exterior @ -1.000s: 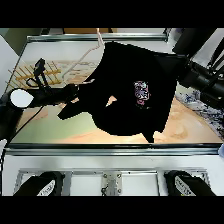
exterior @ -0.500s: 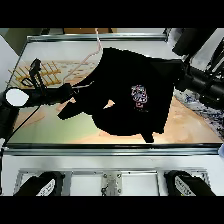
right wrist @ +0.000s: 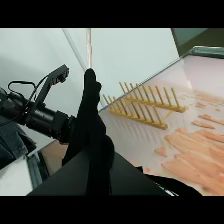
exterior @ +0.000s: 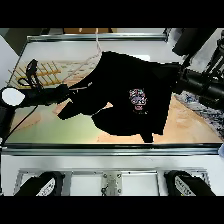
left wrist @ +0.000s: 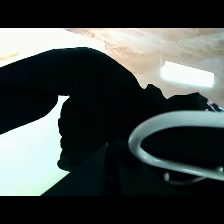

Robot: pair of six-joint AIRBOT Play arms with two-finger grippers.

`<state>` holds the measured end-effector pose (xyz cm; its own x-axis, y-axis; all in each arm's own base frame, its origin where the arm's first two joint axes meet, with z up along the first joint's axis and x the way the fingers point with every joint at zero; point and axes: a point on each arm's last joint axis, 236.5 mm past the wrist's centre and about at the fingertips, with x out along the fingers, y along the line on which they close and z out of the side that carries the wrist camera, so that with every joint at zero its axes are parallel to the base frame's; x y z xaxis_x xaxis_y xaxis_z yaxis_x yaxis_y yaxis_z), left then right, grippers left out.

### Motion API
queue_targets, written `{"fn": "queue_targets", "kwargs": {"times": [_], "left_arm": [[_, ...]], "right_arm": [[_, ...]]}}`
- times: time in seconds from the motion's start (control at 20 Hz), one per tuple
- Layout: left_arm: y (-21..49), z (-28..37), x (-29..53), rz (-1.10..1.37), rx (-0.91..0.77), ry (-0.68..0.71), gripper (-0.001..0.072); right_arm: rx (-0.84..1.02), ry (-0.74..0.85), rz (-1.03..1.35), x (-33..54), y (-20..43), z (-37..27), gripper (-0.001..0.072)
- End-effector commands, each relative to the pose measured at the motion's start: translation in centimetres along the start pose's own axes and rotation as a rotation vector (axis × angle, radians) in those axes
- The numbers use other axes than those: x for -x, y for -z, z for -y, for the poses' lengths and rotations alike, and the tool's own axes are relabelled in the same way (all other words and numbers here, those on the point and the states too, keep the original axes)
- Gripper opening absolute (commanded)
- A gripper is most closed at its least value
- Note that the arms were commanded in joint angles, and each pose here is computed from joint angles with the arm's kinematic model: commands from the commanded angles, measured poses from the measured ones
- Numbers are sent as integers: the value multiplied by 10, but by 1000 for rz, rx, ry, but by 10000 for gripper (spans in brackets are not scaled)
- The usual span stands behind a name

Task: Fold the clothes and pants, and hang the long-sleeved shirts on hangers.

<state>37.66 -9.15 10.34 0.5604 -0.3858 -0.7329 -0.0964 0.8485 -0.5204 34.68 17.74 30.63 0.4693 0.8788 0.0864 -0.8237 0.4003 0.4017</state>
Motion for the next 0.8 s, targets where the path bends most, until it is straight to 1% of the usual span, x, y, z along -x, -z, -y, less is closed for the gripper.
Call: {"fn": "queue_targets", "kwargs": {"times": [0.0,0.3,0.45,0.55,0.75], "left_arm": [[-10,-11,12,9,-13,-23,18],[-30,-15,29,58,-24,-32,19],[-46,-12,46,93,-48,-32,19],[-54,3,62,108,-78,-16,19],[-60,52,94,132,-213,41,19]], "right_arm": [[3,5,-1,0,0,1,23],[4,-1,-7,0,2,0,23],[22,13,-66,0,15,3,23],[38,32,-101,1,24,8,23],[50,42,-122,2,29,11,23]]}}
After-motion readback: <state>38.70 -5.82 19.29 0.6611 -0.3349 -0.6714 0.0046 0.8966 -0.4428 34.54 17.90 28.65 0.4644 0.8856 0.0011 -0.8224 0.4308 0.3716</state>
